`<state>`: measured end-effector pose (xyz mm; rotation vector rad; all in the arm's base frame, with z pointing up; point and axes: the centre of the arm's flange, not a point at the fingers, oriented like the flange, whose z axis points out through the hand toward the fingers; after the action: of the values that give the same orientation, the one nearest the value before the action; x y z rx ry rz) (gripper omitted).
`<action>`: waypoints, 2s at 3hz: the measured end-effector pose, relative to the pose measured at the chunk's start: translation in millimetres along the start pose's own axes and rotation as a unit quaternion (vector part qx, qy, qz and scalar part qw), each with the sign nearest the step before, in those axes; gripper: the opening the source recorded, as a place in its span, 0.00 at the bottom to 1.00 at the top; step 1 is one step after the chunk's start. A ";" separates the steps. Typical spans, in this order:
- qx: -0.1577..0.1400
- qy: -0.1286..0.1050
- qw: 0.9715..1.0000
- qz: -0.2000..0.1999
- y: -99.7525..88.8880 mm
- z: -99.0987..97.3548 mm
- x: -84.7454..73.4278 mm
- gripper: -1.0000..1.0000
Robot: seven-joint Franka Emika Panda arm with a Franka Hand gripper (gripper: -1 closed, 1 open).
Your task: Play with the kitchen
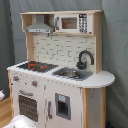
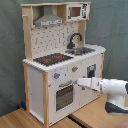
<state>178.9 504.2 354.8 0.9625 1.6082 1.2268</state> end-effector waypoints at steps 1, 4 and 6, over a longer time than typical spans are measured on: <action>-0.008 0.014 0.997 -0.073 1.9 -11.6 14.2 1.00; -0.049 0.053 0.969 -0.236 1.1 -59.1 34.4 1.00; -0.051 0.040 0.958 -0.278 -19.2 -80.8 -4.3 1.00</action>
<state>102.7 471.9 347.8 0.3539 1.7034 0.9470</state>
